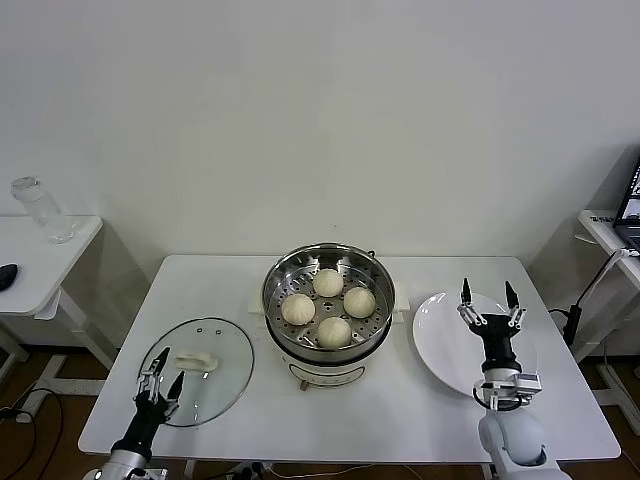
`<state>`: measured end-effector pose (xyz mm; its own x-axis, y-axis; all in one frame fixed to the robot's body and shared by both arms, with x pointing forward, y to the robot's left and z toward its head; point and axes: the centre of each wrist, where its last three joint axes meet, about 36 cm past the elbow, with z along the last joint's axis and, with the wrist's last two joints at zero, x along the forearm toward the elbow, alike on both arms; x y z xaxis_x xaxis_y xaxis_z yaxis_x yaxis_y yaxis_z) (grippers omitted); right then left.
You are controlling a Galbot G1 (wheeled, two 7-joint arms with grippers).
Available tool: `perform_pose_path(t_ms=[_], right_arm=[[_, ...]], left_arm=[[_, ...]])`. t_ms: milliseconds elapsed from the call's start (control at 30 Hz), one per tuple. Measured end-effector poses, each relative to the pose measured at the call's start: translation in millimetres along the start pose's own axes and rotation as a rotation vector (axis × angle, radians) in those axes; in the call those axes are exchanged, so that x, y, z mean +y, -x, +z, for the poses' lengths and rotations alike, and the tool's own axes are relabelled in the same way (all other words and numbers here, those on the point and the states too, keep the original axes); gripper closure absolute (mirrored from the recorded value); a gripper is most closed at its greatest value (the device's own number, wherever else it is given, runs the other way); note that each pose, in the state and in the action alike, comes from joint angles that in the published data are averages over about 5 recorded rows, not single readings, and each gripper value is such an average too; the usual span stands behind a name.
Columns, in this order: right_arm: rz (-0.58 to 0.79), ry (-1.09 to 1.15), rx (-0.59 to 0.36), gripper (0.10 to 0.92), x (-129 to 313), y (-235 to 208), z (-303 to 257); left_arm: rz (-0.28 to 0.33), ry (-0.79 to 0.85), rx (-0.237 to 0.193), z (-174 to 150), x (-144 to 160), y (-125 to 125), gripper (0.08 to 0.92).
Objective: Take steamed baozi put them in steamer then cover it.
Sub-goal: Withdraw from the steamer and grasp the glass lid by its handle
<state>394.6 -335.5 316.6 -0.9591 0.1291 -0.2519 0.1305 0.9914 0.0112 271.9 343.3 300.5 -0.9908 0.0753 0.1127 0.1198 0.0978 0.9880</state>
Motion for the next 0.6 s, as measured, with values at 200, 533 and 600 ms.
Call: perform_pose_path(t_ms=[200,533,600], right_arm=[[0.007,0.0,0.009,0.2,0,-8,2],[0.003,-0.007,0.014,0.2,1,-13,4],[0.001,-0.008,0.015,0.2,1,-13,4]], left_arm=[[-0.004,0.02,-0.004,1,-10,5,0.177],[-0.02,0.052,-0.015,3,-25,18,0.177],[-0.022,0.058,-0.016,3,-27,21,0.177]])
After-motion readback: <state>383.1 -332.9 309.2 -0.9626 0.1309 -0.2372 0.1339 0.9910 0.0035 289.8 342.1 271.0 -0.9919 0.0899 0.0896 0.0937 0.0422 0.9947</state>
